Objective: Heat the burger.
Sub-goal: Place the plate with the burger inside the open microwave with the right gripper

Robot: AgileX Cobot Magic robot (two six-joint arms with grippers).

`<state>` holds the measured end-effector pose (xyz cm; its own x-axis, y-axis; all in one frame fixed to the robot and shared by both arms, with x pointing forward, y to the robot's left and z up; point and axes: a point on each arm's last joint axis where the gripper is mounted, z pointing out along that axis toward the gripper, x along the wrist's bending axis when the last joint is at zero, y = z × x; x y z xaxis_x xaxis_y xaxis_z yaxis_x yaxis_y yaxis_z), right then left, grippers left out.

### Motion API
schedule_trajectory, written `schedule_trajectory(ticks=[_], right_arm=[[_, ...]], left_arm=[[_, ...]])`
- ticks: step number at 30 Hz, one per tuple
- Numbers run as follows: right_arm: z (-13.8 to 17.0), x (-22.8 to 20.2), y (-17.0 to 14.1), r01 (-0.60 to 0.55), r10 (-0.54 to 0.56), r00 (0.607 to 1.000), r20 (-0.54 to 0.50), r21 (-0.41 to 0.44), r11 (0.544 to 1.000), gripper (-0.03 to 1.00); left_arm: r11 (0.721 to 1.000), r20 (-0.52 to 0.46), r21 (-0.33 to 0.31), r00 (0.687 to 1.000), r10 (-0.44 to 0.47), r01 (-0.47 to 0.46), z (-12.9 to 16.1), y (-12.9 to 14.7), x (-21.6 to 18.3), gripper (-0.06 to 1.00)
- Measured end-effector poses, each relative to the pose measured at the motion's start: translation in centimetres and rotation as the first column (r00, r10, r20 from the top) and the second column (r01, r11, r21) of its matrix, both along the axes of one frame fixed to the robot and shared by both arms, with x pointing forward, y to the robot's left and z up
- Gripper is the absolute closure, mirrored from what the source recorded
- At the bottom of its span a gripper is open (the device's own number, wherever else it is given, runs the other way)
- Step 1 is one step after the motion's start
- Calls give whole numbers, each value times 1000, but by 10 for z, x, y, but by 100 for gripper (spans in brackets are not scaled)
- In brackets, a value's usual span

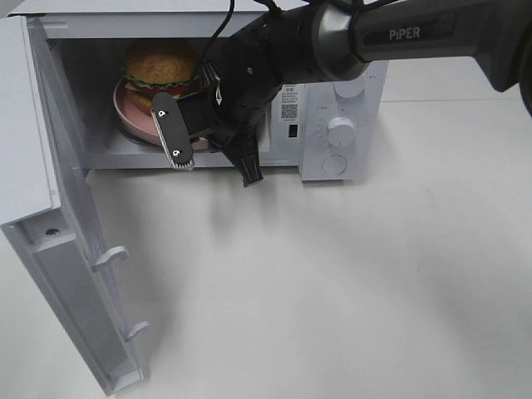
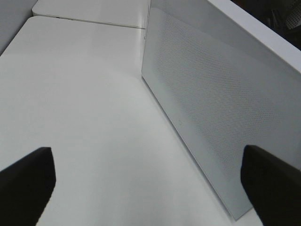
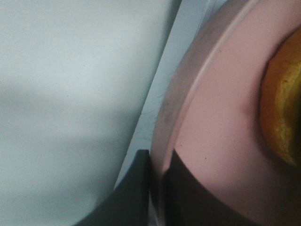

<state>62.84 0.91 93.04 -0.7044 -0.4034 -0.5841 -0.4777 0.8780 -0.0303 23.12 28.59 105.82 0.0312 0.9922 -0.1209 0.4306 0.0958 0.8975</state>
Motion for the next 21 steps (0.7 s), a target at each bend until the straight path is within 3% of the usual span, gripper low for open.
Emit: schedule_trajectory(ticks=[12, 21], right_arm=[[-14, 9, 5, 26, -26, 1000, -7, 16, 1000, 93], [-8, 13, 9, 88, -89, 996, 6, 111, 990, 79]], left_arm=[[1000, 0, 0, 1000, 0, 0, 0, 0, 0, -5], [1000, 0, 0, 1000, 0, 0, 0, 0, 0, -5]])
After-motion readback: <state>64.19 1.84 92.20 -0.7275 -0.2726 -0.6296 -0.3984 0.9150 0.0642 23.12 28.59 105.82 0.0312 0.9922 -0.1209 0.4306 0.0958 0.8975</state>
